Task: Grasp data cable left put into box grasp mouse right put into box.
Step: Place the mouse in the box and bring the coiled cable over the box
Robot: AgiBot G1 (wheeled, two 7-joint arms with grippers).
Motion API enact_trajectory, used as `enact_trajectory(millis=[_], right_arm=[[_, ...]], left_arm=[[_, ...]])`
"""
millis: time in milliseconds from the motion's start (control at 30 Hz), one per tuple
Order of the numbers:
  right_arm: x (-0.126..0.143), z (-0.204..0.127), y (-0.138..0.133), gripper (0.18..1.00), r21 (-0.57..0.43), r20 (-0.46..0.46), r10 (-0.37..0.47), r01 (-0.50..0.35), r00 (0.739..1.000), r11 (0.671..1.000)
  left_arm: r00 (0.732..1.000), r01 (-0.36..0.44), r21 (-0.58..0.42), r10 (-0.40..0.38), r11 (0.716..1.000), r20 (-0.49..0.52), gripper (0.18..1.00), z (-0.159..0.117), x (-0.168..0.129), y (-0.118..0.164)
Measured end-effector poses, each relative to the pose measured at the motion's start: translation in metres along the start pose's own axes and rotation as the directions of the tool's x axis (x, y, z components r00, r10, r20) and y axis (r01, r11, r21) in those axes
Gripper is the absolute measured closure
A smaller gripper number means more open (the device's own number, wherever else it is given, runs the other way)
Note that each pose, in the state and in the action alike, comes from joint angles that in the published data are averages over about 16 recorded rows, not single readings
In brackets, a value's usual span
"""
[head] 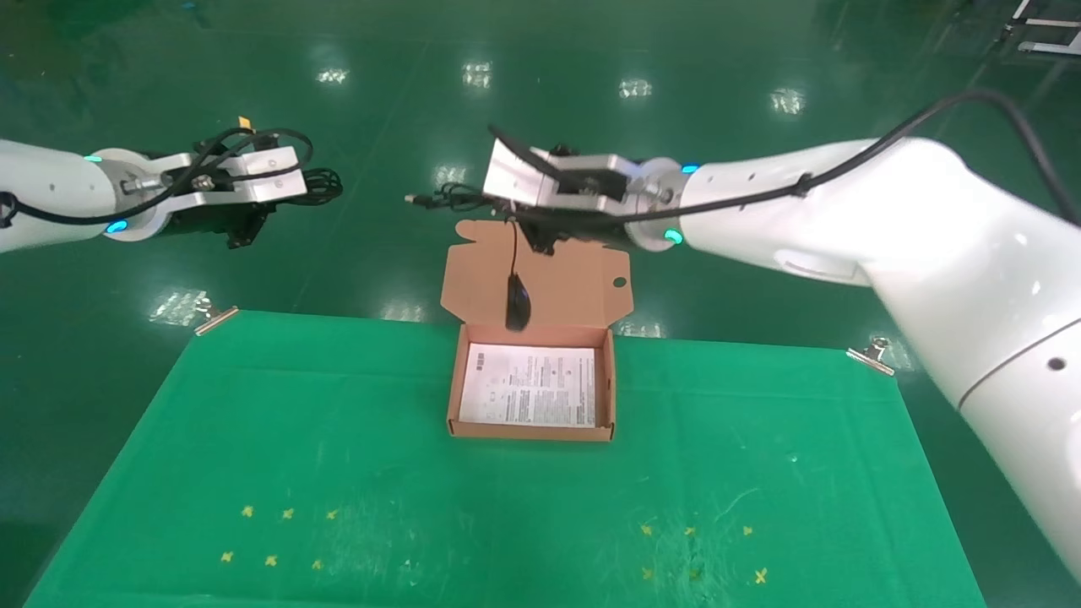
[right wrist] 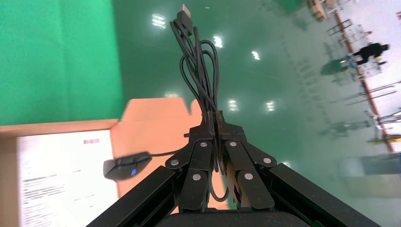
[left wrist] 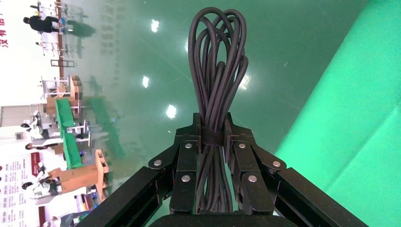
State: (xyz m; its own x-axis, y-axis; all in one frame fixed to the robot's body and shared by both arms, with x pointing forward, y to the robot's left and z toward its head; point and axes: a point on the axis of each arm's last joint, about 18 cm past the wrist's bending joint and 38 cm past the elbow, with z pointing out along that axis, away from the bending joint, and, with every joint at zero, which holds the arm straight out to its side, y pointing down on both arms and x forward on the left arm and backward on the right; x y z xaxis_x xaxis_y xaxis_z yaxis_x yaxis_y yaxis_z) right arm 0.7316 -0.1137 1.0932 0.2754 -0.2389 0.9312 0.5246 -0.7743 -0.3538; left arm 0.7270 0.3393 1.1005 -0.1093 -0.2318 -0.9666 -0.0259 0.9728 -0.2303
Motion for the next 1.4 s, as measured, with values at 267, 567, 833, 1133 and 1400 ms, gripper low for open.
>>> enact_trajectory(millis=[267,567,833,1133,1400], right_arm=[[-0.034,0.011,0.013,0.988,-0.016,0.062,0.054,-0.053,0.997,0.998],[-0.065,0.017,0.047,0.988,-0.09,0.09,0.158,-0.15,0.983,0.985],[-0.092,0.02,0.078,0.988,-0.173,0.103,0.226,-0.206,0.969,0.963],[-0.111,0.025,0.087,0.988,-0.21,0.102,0.258,-0.233,0.961,0.95],[-0.116,0.029,0.081,0.988,-0.199,0.093,0.281,-0.259,0.955,0.945]], left_arm=[[1.0,0.0,-0.007,0.0,1.0,0.001,0.919,-0.001,0.001,0.0],[1.0,0.0,-0.009,0.0,1.0,0.003,0.919,-0.002,0.001,0.0],[1.0,0.0,-0.009,0.0,1.0,0.003,0.919,-0.002,0.002,0.0],[1.0,0.001,-0.009,-0.001,1.0,0.003,0.919,-0.002,0.002,0.0],[1.0,0.001,-0.009,-0.001,1.0,0.003,0.919,-0.003,0.002,0.0]])
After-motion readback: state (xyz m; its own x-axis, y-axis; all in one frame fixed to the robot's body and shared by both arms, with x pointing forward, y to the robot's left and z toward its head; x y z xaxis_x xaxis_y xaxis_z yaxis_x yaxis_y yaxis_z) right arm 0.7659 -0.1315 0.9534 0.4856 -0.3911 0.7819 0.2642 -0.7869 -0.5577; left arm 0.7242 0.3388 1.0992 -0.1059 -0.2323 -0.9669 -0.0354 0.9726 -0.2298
